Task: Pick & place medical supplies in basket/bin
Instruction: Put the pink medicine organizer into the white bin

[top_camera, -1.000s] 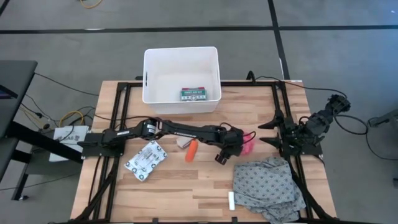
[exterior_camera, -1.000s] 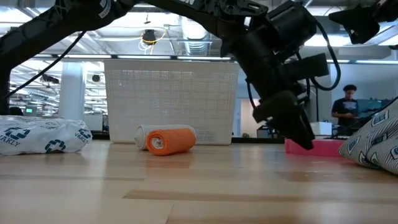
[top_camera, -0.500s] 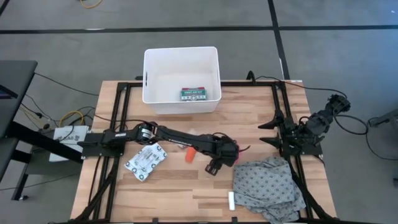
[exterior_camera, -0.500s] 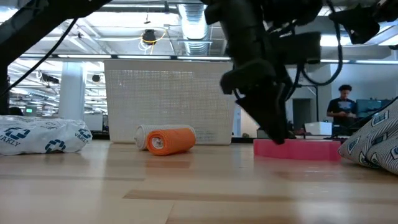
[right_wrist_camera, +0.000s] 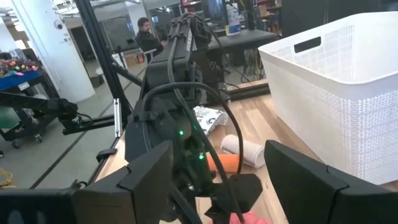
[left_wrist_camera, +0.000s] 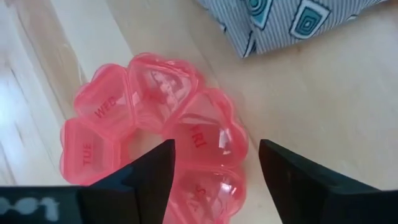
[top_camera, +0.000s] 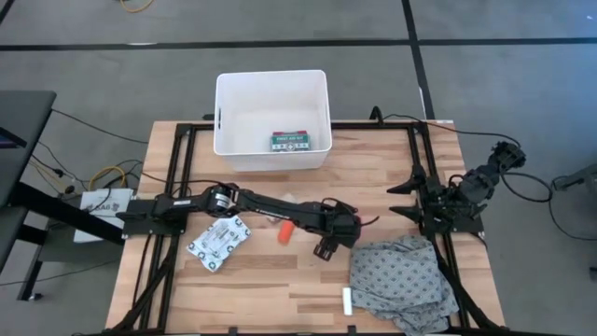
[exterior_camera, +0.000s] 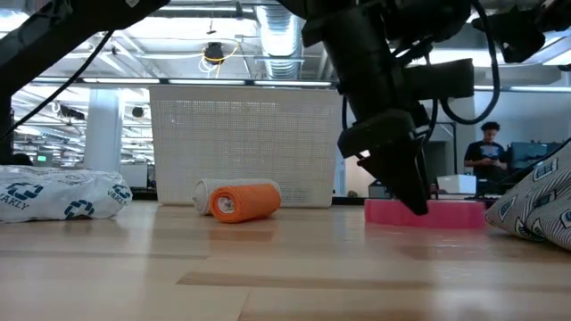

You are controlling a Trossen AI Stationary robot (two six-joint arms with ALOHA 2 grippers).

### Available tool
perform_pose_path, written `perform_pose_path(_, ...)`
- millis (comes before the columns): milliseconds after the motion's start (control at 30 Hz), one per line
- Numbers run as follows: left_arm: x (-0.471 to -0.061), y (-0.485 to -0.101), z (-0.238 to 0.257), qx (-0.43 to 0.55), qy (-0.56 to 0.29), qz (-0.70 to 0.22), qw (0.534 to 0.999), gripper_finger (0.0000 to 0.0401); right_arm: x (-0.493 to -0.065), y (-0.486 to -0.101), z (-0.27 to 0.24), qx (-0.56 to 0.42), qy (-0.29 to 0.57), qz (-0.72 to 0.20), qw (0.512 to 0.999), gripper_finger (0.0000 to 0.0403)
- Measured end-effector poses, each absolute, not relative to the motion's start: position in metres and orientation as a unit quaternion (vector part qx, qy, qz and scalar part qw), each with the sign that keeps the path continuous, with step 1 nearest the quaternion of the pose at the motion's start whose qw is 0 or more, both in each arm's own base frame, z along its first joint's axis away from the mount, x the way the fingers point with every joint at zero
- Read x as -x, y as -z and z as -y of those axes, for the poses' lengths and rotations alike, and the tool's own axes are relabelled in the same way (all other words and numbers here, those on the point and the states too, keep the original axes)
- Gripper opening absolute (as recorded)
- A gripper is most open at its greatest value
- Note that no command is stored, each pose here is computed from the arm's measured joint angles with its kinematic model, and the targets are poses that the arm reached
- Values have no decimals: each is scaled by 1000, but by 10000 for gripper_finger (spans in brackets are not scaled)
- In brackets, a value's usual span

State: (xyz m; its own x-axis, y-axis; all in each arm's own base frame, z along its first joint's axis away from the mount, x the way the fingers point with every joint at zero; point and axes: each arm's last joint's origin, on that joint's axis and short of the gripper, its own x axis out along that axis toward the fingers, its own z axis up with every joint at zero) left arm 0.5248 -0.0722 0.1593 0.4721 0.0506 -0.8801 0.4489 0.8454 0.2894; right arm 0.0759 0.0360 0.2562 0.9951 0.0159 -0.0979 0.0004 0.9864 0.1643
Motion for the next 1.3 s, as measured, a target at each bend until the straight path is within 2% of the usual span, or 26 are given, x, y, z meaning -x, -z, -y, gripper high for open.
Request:
perform_pose_path(300, -521, -159, 61, -231, 108, -527, 811, 264, -76, -256, -36, -82, -4, -50, 995, 249)
perform_pose_path(600, -520, -160, 59, -263, 59, -535, 800, 265, -76, -256, -36, -90, -3, -50, 995, 249)
perform_pose_path(833, -520, -160, 58, -265, 63, -534, 801, 265, -76, -256, -36, -90, -3, -50, 995, 249)
perform_pose_path(1067, -523, -161, 42, -218, 103, -526, 815, 265, -76, -256, -36, -90, -3, -50, 995, 249)
perform_pose_path(1300, -524, -162, 29, -227, 71, -529, 815, 265, -76, -256, -36, -90, -3, -50, 995, 249)
